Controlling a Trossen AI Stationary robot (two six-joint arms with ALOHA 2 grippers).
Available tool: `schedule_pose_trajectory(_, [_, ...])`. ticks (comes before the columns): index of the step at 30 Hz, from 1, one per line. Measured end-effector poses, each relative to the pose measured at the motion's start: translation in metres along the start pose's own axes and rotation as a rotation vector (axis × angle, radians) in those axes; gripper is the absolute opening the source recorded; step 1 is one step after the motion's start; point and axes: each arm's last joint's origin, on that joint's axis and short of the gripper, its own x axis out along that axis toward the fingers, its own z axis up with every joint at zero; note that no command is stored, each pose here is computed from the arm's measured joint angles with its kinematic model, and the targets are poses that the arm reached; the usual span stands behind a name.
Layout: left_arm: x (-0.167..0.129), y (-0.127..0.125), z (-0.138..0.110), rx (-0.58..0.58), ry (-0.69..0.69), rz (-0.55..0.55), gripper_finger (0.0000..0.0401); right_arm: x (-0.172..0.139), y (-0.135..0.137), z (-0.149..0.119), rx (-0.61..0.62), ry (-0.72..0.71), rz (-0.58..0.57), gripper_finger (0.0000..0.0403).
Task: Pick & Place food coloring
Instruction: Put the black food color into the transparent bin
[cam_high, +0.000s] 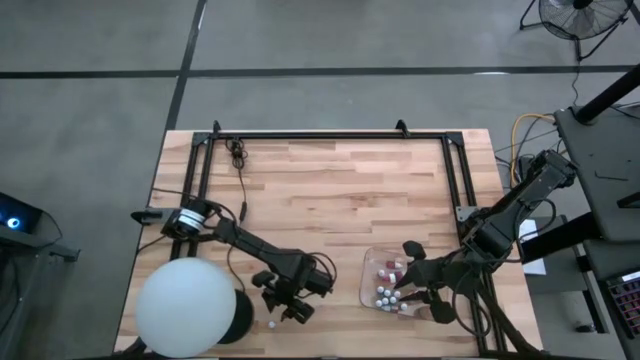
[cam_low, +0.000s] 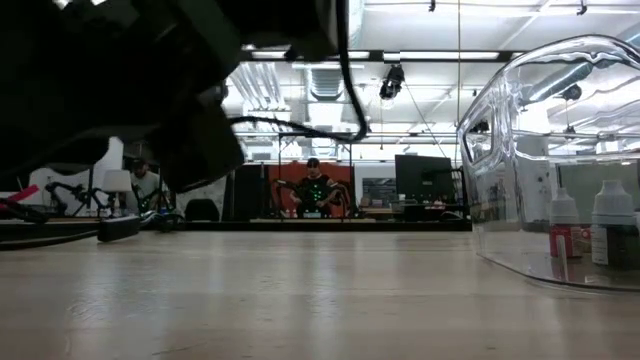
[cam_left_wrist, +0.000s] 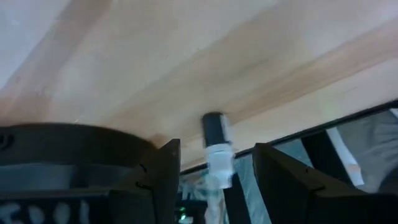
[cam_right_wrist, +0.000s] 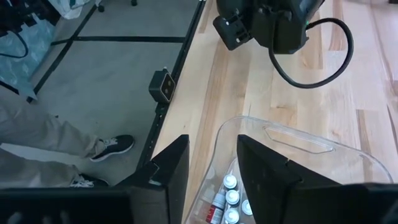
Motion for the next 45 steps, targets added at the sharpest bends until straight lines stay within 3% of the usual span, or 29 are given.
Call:
schedule_pose_trajectory(12, [0.009,0.009,-0.002,-0.013,0.043,0.043,0.0171,0.001,0.0,0.0,-0.002,-0.025,-0.017,0.0132])
schedule_pose_trajectory(45, [0.026,0.006,0.001,-0.114,0.024,-0.021,0.0171,0.003,-0.002,-0.002,-0.052,-0.017,-0.022,0.0121])
